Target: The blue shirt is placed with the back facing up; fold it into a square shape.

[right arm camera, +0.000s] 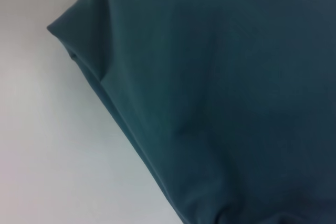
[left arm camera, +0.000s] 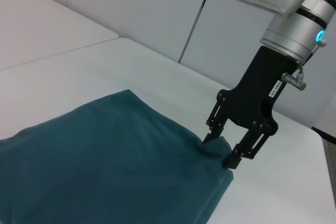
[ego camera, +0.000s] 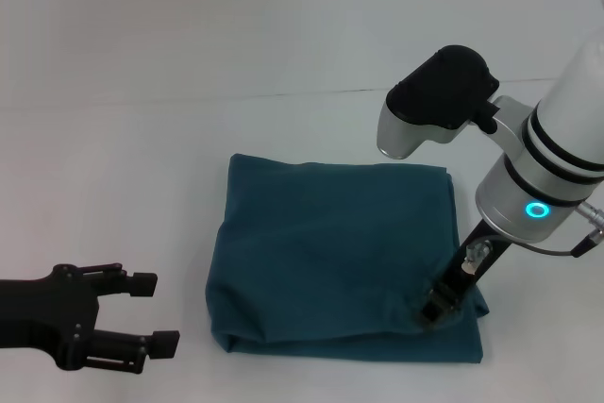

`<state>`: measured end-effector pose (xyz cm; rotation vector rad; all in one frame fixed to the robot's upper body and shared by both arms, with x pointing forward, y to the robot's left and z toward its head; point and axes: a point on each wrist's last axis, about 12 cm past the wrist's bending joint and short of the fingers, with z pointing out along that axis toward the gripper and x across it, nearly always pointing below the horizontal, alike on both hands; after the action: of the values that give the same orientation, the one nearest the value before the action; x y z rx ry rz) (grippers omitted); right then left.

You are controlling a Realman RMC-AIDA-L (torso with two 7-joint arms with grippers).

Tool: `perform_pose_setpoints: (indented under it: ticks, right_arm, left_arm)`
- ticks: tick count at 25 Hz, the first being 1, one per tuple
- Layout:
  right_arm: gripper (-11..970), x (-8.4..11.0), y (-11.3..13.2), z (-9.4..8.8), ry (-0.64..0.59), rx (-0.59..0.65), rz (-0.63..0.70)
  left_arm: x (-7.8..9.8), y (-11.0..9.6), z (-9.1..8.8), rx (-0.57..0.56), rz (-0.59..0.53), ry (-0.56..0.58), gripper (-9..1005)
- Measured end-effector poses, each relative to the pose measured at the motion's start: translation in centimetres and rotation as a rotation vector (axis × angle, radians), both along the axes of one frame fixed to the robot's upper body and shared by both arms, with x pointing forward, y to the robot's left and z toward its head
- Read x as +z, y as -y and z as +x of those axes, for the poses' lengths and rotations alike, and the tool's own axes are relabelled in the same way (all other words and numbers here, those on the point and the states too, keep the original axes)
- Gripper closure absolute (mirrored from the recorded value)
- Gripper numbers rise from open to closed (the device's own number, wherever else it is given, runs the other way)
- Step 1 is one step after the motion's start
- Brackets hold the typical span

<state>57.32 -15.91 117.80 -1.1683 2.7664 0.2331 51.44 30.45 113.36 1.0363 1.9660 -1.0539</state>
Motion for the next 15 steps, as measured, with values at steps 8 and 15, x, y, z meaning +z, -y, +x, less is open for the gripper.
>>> perform_pose_setpoints:
  ticks: [8,15]
  right_arm:
    - [606,-0.13,0.39,-0.17,-0.017,-0.009,-0.003]
    - [743,0.11,0.85,-0.49,-0.037,-0.012,-0.018]
  left_arm:
    - [0.01,0.02,0.13,0.005,0.003,0.004,125]
    - [0.04,0.07,0.26,0.007,0.006,0.008,129]
